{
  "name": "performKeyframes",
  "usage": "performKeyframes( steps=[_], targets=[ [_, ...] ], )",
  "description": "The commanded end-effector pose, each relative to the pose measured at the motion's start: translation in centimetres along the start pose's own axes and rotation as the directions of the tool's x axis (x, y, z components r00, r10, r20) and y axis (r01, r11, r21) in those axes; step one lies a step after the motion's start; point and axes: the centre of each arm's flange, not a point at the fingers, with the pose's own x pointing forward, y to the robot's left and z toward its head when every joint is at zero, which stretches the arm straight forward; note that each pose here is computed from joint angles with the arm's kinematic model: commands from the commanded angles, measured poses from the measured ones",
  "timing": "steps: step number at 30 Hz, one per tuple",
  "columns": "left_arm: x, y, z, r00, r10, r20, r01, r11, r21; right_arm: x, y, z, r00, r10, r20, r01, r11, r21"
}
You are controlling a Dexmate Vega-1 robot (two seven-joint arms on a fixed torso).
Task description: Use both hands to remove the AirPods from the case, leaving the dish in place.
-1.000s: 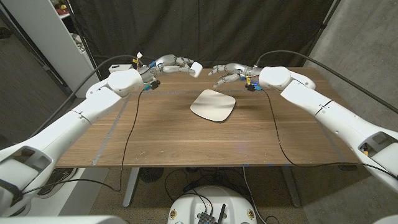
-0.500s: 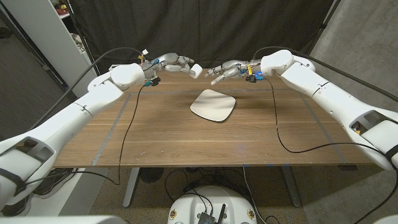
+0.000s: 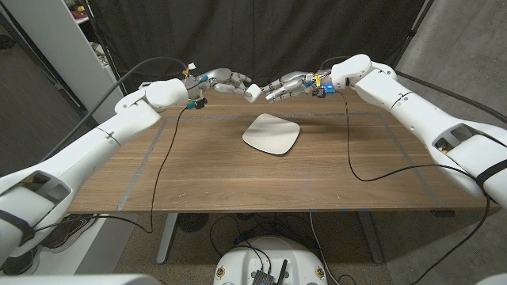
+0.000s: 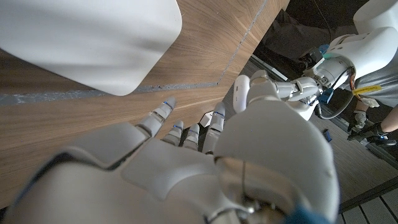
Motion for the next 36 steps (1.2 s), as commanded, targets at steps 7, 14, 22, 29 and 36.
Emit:
performKeyframes(
  steps=[7,14,22,29,36],
  targets=[
    [-0.4,-1.1,0.0,0.996,0.083,-0.027,-0.083,0.997,0.001,0.9,0.9,1.1,0.997,-0.071,0.011,0.071,0.997,-0.009],
    [-0.2,-1.6,0.0,0.993,0.109,-0.036,-0.110,0.994,-0.007,1.3,1.4,0.8,0.997,-0.082,0.011,0.082,0.997,0.012],
    [0.1,-1.8,-0.1,0.991,0.126,-0.044,-0.127,0.992,-0.019,1.8,1.6,0.2,0.996,-0.091,0.018,0.091,0.995,0.042],
    [0.3,-2.2,-0.4,0.990,0.131,-0.054,-0.132,0.991,-0.029,2.2,1.6,-0.3,0.994,-0.107,0.024,0.105,0.992,0.072],
    [0.2,-2.4,-0.7,0.987,0.148,-0.068,-0.151,0.988,-0.032,2.5,1.6,-0.3,0.991,-0.130,0.029,0.128,0.988,0.081]
  ],
)
